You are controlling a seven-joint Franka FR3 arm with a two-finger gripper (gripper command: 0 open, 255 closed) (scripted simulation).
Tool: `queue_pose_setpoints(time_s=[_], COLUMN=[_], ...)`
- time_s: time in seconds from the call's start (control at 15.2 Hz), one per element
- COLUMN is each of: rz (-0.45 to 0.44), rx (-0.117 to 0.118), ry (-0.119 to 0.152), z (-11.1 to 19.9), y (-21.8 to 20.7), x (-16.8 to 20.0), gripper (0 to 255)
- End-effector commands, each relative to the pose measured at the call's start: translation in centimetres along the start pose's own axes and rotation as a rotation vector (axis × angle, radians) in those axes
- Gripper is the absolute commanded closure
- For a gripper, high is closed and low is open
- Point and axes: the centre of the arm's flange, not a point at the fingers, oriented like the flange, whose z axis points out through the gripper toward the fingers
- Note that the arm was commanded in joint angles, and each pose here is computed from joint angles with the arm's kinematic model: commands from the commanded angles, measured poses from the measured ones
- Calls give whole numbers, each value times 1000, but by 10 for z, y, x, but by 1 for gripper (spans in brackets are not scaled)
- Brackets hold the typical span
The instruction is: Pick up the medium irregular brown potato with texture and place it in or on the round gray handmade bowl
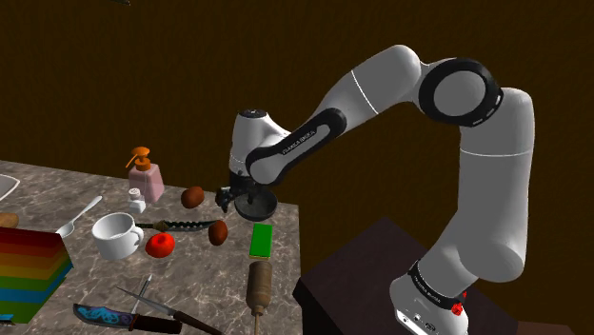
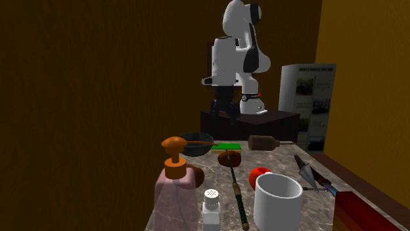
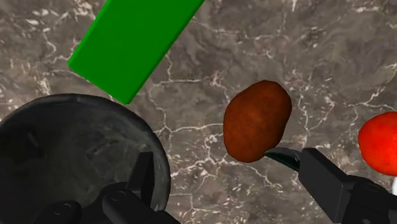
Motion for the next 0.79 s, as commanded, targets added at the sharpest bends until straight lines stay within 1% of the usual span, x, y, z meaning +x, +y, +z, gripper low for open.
queue_pose_setpoints(time_s=[0.0,0.33,0.4,0.73], rz=[9,28,29,29], rx=[1,5,5,5], ry=[-4,-12,-12,-12], z=[21,70,71,98], y=[-11,-47,-48,-48], x=[10,36,37,37], gripper=[0,0,0,0])
